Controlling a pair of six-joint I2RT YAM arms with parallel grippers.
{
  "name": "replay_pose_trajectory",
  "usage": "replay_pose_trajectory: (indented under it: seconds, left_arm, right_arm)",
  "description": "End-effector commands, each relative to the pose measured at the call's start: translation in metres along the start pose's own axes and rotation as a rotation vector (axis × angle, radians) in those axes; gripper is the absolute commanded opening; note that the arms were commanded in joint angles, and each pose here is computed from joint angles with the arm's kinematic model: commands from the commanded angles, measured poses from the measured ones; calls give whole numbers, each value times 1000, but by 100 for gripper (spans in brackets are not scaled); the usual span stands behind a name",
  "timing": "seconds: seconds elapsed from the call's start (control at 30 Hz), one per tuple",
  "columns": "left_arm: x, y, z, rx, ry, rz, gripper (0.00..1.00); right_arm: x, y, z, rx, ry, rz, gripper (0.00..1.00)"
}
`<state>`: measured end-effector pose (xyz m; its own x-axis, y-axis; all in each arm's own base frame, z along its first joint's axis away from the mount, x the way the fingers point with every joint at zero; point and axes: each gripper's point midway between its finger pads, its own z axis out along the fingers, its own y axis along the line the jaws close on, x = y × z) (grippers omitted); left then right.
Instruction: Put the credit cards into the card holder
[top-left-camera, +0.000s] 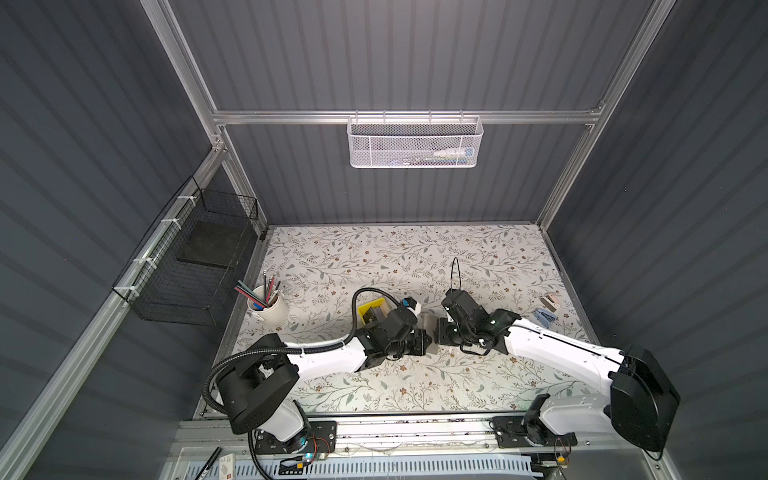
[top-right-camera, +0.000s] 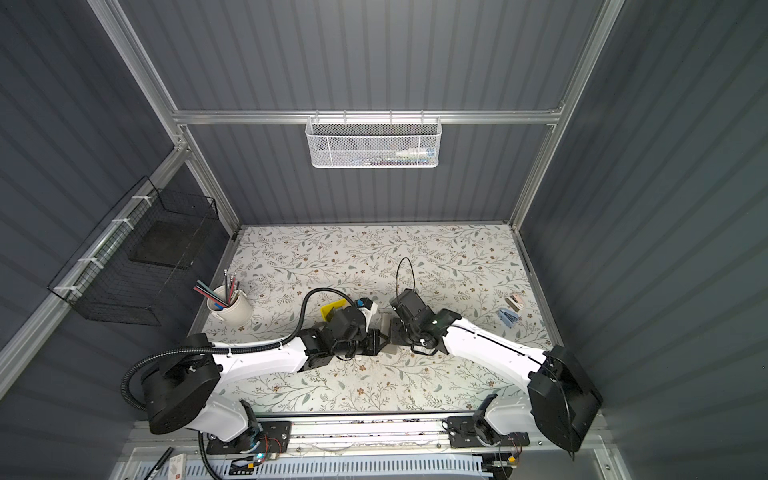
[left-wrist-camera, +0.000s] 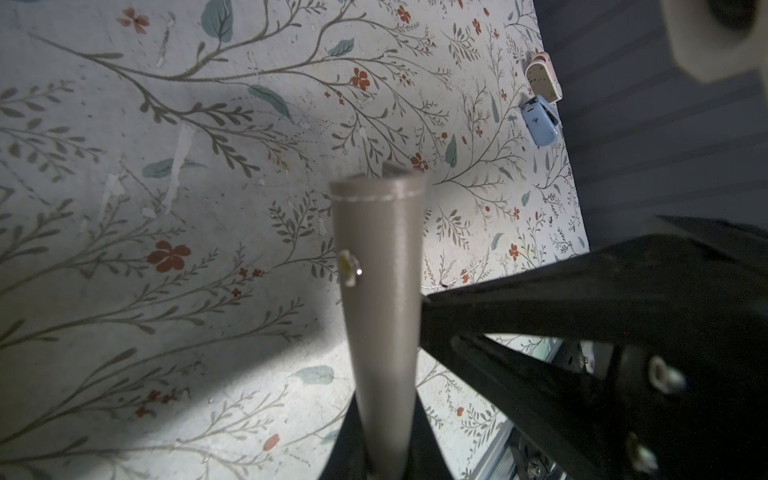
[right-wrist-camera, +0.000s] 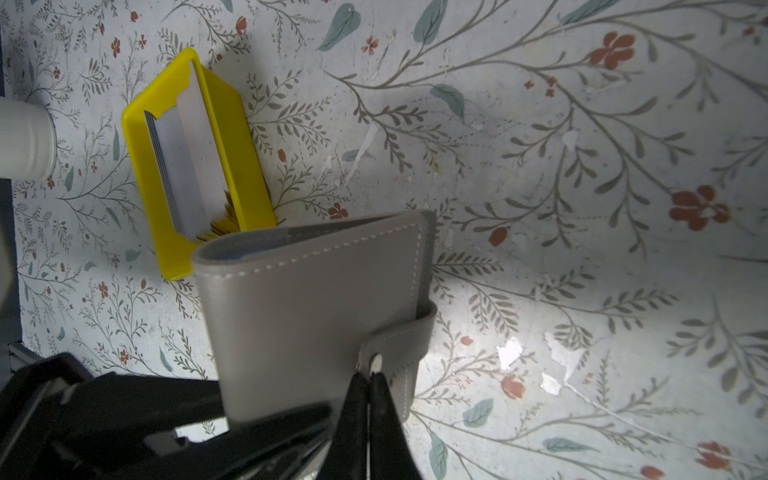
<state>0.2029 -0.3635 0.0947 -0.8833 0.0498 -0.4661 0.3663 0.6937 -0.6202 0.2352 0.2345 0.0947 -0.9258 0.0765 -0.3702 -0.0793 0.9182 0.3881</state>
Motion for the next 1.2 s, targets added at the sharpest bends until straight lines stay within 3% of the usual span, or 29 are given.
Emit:
replay_pose_trajectory:
  seconds: [0.0, 1.17]
  left_arm:
    - [1, 2, 0, -1, 3, 5, 13]
    - [9, 23, -3, -77, 6, -5, 13]
  right_arm:
    - [5, -22, 5, 94, 4, 9, 4]
    - [13, -33, 9, 146, 28, 11, 3]
